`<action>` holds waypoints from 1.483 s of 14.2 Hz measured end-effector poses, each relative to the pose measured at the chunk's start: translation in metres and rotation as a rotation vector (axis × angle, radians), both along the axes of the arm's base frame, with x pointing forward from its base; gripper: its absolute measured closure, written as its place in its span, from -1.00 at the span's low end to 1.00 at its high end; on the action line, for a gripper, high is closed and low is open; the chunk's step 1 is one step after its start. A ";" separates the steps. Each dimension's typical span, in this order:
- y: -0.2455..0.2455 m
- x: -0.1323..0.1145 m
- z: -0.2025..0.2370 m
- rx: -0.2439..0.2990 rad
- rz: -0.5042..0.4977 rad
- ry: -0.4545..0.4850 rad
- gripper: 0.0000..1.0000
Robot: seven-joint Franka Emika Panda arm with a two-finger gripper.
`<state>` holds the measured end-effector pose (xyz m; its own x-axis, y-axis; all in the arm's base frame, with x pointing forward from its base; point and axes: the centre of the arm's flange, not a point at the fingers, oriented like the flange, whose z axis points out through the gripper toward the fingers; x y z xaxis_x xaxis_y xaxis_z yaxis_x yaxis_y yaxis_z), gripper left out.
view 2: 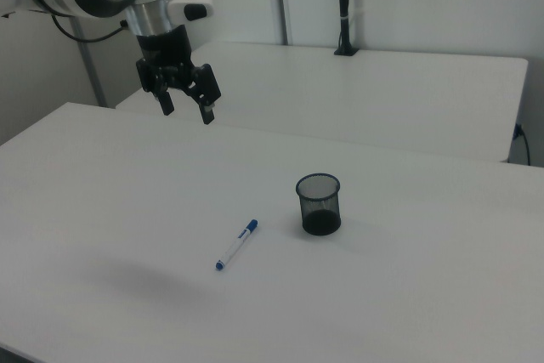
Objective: Insert the marker
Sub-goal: 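Lower the gripper onto the white blue-capped marker and grasp it, then lift the held marker and carry it over the black mesh cup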
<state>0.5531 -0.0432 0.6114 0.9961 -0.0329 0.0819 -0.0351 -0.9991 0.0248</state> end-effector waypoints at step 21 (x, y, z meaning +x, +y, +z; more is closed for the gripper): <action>-0.016 0.074 -0.305 -0.015 -0.036 -0.043 0.65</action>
<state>0.6268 -0.0592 0.3064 0.9899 -0.0666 0.1250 -0.0719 -0.9967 0.0380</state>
